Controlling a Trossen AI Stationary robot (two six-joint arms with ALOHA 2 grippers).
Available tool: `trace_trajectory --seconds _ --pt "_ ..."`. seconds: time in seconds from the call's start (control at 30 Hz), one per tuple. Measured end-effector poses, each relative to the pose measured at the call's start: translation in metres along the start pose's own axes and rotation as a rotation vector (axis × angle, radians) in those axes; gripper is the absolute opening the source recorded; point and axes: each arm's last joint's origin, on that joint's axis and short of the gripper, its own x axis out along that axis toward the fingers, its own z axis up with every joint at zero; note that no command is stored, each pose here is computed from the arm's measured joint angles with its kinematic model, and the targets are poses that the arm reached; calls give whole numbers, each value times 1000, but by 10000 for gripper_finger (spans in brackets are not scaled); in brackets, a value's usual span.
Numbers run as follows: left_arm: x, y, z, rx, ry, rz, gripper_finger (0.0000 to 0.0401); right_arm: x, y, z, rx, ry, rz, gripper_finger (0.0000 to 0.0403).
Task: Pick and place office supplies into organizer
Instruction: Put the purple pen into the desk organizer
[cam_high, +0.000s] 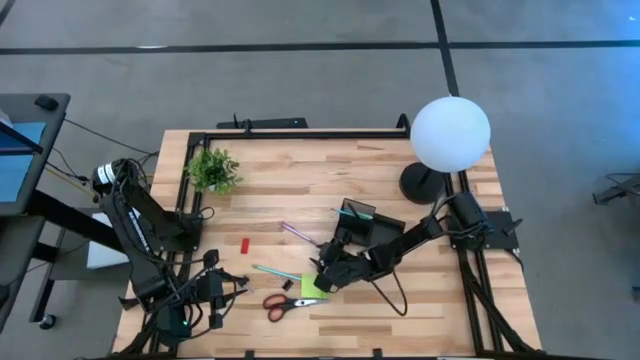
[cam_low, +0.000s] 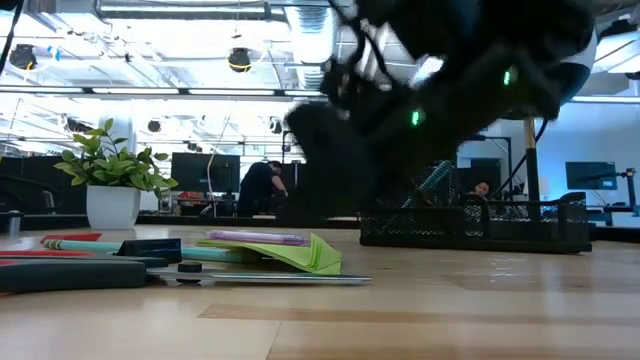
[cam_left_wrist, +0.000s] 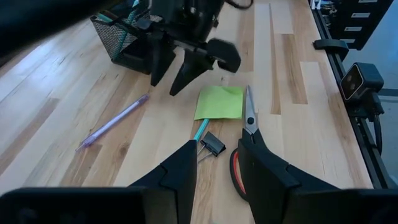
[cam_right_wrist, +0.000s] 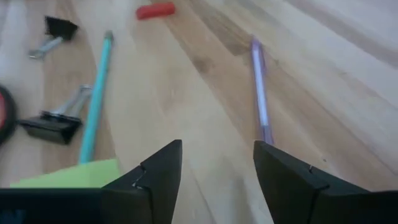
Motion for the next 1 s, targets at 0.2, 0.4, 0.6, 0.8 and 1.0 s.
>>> trace_trajectory --seconds 0.2,0.4,0.6,0.8,1.0 --pt "0 0 0 -1 5 -3 114 24 -2 -19 -46 -41 -130 197" --pt "0 0 0 -3 6 -5 114 42 2 -13 -89 -65 -192 197" --pt "0 0 0 0 7 -3 114 36 13 14 -58 -69 -140 190" --pt "0 -1 -1 -6 45 -24 114 18 34 33 -54 -34 -107 176" --pt "0 -1 -1 -11 43 -25 114 -7 57 31 -53 89 -139 161"
